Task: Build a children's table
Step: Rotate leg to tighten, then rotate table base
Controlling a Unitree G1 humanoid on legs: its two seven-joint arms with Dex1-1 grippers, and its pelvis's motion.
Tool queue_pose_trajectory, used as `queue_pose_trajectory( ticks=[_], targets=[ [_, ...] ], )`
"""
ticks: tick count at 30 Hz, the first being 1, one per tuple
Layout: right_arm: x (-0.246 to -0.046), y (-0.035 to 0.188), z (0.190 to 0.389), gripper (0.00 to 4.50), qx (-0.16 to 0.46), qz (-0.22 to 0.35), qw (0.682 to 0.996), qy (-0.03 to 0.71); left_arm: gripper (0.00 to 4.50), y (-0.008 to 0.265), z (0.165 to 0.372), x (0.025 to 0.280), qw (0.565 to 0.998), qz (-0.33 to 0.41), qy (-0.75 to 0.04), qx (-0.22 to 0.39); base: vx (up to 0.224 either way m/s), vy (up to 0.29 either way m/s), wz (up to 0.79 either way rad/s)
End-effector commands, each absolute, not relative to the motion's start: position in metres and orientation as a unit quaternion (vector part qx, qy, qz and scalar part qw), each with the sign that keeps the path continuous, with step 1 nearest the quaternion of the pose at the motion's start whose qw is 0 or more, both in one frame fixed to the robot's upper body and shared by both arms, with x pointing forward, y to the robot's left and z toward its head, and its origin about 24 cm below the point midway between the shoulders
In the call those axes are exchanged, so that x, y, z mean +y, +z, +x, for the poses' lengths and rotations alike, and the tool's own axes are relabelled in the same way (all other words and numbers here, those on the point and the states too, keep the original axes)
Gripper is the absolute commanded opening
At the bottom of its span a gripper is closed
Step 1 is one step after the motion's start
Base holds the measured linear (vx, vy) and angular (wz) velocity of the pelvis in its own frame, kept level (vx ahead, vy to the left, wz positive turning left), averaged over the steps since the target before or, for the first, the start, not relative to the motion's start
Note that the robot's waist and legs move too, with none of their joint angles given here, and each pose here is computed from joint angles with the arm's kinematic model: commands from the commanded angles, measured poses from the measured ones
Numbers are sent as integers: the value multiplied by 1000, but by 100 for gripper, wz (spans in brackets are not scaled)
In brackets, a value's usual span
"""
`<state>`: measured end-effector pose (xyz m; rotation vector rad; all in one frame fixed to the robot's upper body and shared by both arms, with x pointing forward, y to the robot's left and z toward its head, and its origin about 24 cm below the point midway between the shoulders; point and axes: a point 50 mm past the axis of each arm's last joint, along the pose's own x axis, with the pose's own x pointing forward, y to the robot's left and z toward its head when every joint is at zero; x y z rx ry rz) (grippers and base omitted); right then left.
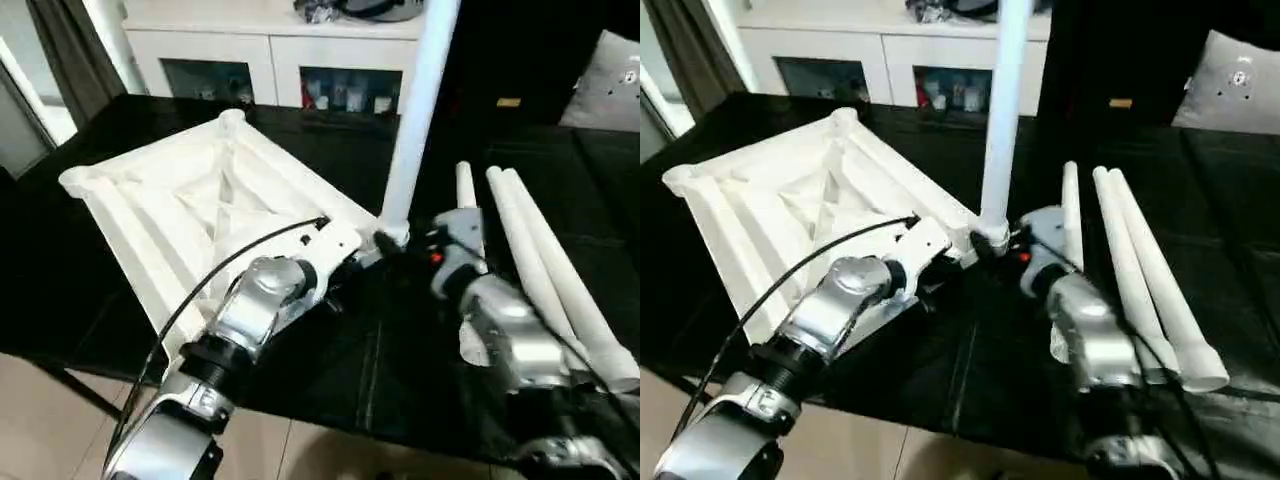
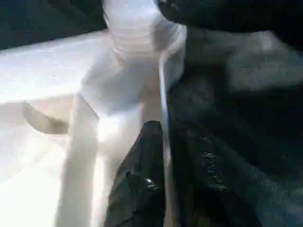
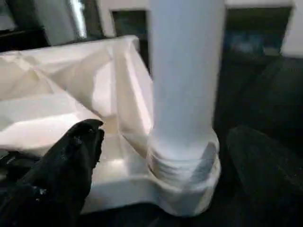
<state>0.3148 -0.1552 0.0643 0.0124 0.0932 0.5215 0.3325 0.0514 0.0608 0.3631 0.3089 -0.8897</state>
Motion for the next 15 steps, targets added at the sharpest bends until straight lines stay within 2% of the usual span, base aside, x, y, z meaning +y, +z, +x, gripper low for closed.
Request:
queue_pose_trajectory(
  ticks=[1, 5, 8, 10, 13, 15],
  targets=[
    [-149, 66, 309, 450, 52, 12, 957, 285, 101, 69, 335, 57, 885, 168, -417, 124, 0, 0, 0],
    [-145, 65, 297, 450, 60, 9, 944, 325, 101, 71, 330, 80, 892, 176, -398, 123, 0, 0, 0],
    [-144, 64, 295, 450, 62, 10, 942, 330, 101, 72, 326, 89, 890, 184, -398, 126, 0, 0, 0],
    [-143, 64, 293, 450, 67, 10, 938, 339, 101, 74, 321, 103, 892, 194, -386, 133, 0, 0, 0],
    [-135, 62, 286, 450, 81, 8, 925, 372, 101, 83, 309, 139, 887, 236, -369, 149, 0, 0, 0],
    [-133, 62, 284, 450, 86, 7, 921, 379, 101, 85, 305, 146, 884, 248, -365, 153, 0, 0, 0]
  ],
)
